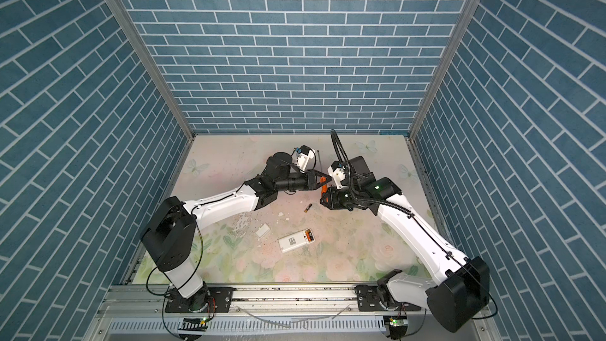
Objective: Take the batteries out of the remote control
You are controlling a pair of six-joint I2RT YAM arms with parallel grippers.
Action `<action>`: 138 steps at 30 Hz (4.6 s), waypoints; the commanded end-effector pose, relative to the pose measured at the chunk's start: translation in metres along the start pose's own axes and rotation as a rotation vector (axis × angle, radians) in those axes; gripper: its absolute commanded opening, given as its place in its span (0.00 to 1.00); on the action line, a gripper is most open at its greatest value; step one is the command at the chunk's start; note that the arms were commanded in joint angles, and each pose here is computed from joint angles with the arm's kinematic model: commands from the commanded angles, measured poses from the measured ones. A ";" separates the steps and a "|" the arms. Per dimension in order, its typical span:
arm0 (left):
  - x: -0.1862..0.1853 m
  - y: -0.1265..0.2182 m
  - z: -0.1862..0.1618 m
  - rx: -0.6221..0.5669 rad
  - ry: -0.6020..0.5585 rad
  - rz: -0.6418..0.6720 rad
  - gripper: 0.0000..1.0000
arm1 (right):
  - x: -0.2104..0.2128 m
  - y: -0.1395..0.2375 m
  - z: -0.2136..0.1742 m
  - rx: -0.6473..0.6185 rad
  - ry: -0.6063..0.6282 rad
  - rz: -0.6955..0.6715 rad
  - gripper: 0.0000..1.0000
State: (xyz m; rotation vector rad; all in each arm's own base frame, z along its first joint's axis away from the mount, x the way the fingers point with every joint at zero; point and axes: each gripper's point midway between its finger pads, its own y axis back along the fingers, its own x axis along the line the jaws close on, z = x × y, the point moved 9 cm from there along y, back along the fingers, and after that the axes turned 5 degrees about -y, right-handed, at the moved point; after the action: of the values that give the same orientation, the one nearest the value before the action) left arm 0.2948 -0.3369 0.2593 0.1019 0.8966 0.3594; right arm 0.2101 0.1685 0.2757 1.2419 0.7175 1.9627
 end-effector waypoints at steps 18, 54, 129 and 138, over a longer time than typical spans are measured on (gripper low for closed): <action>0.029 0.021 0.031 -0.266 0.166 -0.015 0.00 | 0.008 0.043 0.007 -0.477 -0.026 0.046 0.53; -0.020 0.036 0.070 -0.420 0.302 -0.225 0.00 | 0.041 0.015 0.045 -0.850 0.078 0.176 0.50; 0.031 0.160 -0.096 0.294 -0.129 0.649 0.63 | 0.050 0.092 -0.049 0.100 0.007 -0.216 0.00; 0.015 0.123 -0.144 0.558 -0.441 0.644 0.69 | 0.055 0.090 -0.067 0.232 -0.084 -0.266 0.00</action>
State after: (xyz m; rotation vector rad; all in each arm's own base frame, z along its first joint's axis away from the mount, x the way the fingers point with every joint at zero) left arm 0.1650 -0.2259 0.1961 0.8449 0.6030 0.6577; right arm 0.1197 0.1600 0.3393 1.2012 1.0370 1.7171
